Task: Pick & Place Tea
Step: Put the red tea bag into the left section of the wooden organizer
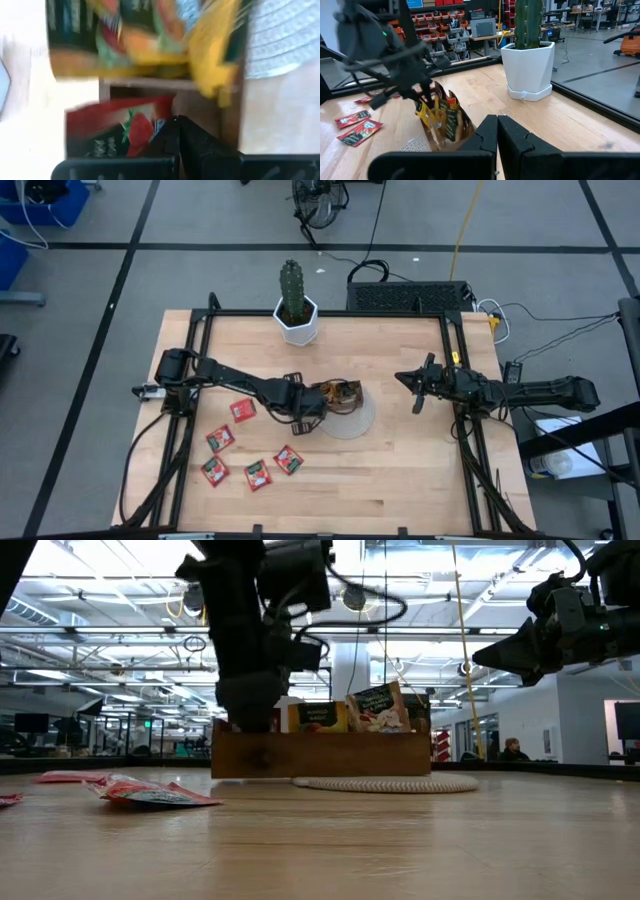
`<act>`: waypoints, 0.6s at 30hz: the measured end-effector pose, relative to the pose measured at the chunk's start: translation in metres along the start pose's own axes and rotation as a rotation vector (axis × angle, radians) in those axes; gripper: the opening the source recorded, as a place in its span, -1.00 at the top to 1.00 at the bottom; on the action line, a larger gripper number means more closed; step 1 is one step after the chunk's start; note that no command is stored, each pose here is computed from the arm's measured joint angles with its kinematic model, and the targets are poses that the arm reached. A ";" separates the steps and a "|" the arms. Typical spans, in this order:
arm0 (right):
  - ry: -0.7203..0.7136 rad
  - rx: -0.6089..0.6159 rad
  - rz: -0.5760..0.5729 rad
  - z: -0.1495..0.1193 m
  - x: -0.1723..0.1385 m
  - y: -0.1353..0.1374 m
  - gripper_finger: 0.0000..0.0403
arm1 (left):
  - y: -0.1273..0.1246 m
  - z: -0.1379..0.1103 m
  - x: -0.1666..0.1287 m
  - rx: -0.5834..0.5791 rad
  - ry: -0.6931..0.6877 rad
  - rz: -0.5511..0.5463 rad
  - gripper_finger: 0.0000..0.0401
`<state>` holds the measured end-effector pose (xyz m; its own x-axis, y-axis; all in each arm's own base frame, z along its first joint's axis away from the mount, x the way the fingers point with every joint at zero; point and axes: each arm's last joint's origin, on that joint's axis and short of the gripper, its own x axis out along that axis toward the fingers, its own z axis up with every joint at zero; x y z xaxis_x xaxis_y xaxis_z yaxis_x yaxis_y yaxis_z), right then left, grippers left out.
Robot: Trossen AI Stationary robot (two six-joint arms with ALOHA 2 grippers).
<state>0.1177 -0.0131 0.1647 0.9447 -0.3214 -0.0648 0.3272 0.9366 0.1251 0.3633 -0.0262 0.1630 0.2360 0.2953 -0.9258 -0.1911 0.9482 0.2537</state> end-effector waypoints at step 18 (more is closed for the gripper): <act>0.000 0.000 0.001 0.000 0.000 0.000 1.00 | 0.012 -0.010 -0.068 0.020 0.166 0.210 0.96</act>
<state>0.1178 -0.0130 0.1646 0.9449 -0.3209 -0.0652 0.3267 0.9368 0.1253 0.3351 -0.0360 0.2266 0.0336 0.4638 -0.8853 -0.2003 0.8710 0.4486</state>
